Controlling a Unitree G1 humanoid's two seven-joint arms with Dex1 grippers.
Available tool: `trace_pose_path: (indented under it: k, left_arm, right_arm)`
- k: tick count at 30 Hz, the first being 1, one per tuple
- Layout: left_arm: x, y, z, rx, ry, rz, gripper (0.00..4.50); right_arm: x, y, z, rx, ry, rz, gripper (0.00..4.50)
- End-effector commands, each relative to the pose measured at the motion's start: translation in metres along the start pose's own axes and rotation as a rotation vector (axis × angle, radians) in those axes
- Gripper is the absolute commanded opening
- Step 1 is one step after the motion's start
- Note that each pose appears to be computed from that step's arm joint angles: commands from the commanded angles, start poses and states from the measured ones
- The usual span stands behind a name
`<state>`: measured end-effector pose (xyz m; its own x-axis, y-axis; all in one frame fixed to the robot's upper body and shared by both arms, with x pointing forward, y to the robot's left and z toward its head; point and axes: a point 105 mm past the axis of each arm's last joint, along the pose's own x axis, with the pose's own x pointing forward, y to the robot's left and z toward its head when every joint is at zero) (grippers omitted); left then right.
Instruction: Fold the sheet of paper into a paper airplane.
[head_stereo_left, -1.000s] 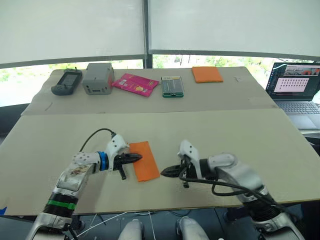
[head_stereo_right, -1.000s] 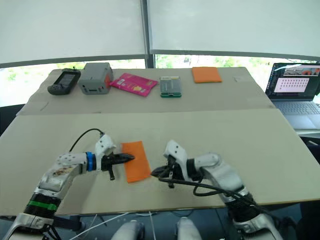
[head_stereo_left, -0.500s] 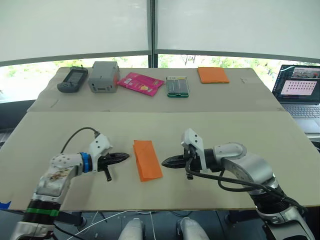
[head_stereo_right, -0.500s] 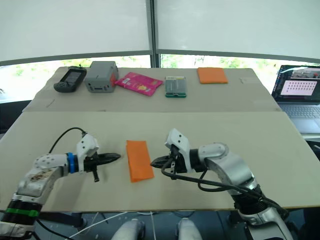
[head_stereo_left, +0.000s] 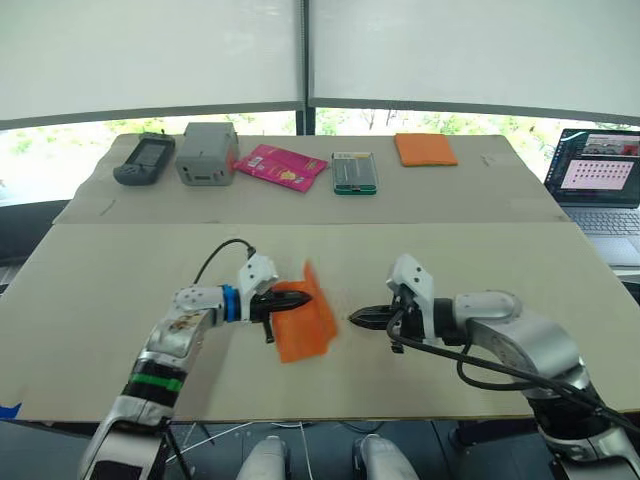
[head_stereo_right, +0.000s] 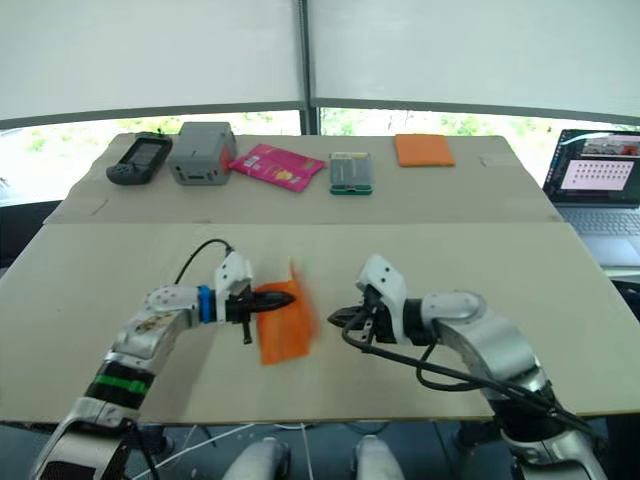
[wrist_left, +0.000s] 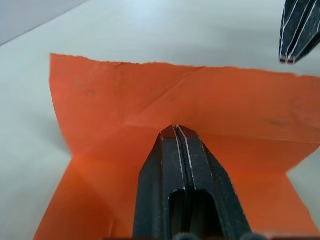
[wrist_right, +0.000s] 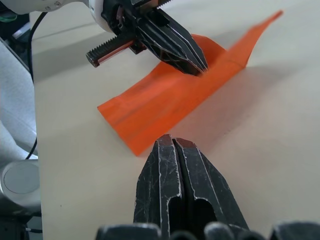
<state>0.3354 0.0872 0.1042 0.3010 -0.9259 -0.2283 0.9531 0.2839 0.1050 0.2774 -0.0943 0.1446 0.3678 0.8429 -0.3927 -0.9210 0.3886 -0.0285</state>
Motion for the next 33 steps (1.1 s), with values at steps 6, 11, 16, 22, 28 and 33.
trace_pose_path:
  k: [6,11,16,22,28,33]
  left_arm:
    - [0.023,0.005,-0.016,0.064,0.115,-0.061,0.00]
    - [0.018,0.009,-0.026,0.065,0.165,-0.069,0.00]
    - [0.005,0.009,-0.021,0.050,0.122,-0.045,0.00]
    - [-0.015,-0.003,0.010,0.019,-0.028,-0.020,0.00]
    - [-0.024,-0.022,-0.006,-0.006,0.028,0.047,0.00]
    - [-0.017,-0.019,-0.016,-0.033,0.073,0.131,0.00]
  right_arm:
    - [-0.036,-0.012,0.033,-0.094,-0.040,-0.160,0.02]
    - [-0.027,-0.012,0.040,-0.093,-0.063,-0.156,0.02]
    - [-0.008,-0.026,0.040,-0.067,-0.082,-0.201,0.02]
    - [0.008,-0.068,0.030,0.107,-0.100,-0.399,0.02]
    - [0.031,-0.065,0.031,0.194,-0.126,-0.291,1.54]
    - [0.050,-0.073,0.015,0.202,-0.039,-0.266,3.24]
